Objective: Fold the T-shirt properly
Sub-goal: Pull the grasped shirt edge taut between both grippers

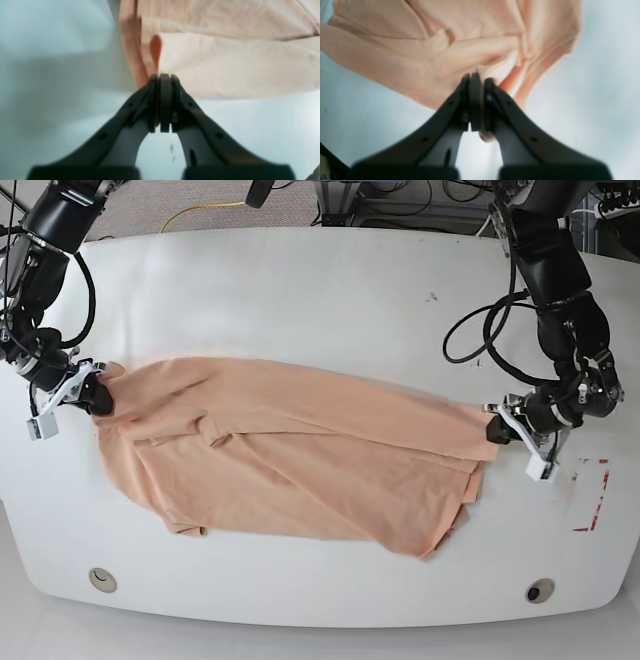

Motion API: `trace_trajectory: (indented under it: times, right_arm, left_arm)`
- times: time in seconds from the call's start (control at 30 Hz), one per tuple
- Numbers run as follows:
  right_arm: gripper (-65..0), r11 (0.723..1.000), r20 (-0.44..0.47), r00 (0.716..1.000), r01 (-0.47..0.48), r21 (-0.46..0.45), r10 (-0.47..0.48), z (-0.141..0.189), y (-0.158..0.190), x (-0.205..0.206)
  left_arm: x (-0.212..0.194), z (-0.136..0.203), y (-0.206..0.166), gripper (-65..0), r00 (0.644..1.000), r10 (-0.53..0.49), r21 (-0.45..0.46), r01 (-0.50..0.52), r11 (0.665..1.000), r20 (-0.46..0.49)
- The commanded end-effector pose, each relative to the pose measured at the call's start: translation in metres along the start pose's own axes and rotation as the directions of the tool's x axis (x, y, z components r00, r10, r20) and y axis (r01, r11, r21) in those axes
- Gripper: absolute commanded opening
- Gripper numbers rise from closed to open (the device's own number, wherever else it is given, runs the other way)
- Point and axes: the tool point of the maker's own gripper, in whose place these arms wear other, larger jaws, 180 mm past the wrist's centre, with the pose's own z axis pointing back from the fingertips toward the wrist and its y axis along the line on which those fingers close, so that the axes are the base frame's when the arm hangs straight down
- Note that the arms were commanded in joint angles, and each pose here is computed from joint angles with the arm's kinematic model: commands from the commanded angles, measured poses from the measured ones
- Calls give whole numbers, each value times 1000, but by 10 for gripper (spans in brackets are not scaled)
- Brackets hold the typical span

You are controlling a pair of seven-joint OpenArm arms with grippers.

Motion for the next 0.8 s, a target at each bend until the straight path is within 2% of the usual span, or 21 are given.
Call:
trace_trajectory:
  times: [0.0, 0.23, 0.5, 0.67, 0.77]
  right_arm:
    - [-650, 999, 64, 997, -36, -7, 36, 8, -2, 26]
    - [-650, 998, 101, 993, -55, -6, 56, 8, -1, 44]
    - [-650, 997, 129, 988, -80, -15, 82, 12, -2, 61]
    - [-650, 988, 177, 972, -152, -15, 152, 14, 5, 100]
    - [-650, 982, 199, 962, -184, -33, 187, 21, 4, 118]
  left_arm:
    - [16, 19, 8, -650, 998, -62, 30, 61, 998, 26]
    - [34, 72, 31, -650, 988, -145, 176, 136, 975, 43]
    - [70, 108, 21, -650, 954, -273, 278, 231, 932, 126]
    - [106, 121, 8, -650, 919, -343, 309, 275, 910, 194]
    - [114, 119, 4, -650, 912, -361, 306, 293, 906, 196]
